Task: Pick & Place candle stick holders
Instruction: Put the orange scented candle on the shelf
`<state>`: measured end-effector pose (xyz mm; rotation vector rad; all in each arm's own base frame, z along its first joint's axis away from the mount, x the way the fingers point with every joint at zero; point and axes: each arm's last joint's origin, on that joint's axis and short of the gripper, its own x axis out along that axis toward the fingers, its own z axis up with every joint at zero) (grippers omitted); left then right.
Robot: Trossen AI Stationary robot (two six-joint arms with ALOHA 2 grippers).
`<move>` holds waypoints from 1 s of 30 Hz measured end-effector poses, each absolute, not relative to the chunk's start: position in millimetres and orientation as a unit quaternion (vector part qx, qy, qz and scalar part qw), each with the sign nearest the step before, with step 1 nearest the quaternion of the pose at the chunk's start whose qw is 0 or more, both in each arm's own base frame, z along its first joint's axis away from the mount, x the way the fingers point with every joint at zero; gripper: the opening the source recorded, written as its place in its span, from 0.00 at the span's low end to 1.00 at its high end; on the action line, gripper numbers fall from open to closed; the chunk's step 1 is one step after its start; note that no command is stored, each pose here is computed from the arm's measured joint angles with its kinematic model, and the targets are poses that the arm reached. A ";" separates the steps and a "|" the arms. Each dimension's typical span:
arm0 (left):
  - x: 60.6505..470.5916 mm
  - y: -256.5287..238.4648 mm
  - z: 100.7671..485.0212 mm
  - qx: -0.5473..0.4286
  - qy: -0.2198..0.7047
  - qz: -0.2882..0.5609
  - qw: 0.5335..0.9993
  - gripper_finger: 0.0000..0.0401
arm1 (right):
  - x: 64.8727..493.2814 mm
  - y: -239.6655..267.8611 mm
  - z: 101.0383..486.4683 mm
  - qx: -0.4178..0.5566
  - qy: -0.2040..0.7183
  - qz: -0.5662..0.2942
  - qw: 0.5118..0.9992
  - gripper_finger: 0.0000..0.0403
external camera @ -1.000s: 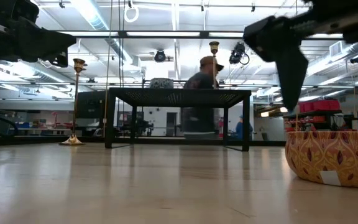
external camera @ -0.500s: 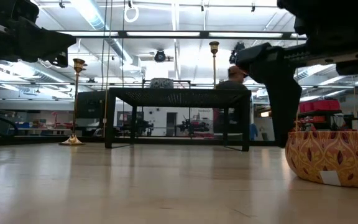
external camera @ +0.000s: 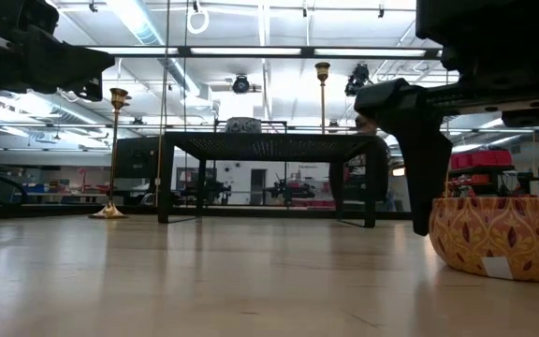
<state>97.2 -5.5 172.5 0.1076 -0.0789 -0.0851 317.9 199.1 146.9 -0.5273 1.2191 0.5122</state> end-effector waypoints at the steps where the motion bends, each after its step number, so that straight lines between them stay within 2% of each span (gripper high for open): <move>1: 97.2 -5.5 172.5 0.054 -0.039 -0.042 0.997 0.06 | 318.0 199.0 146.9 -0.242 0.559 0.235 0.757 0.84; 9: 97.2 -5.6 172.4 0.054 -0.039 -0.043 0.997 0.06 | 318.1 198.9 146.9 -0.240 0.560 0.237 0.757 0.76; 20: 97.2 -5.6 172.5 0.054 -0.039 -0.043 0.997 0.06 | 317.1 197.6 148.9 -0.250 0.558 0.247 0.752 0.77; 30: 97.2 -5.6 172.4 0.054 -0.039 -0.043 0.997 0.06 | 315.5 181.6 177.0 -0.242 0.547 0.245 0.763 0.76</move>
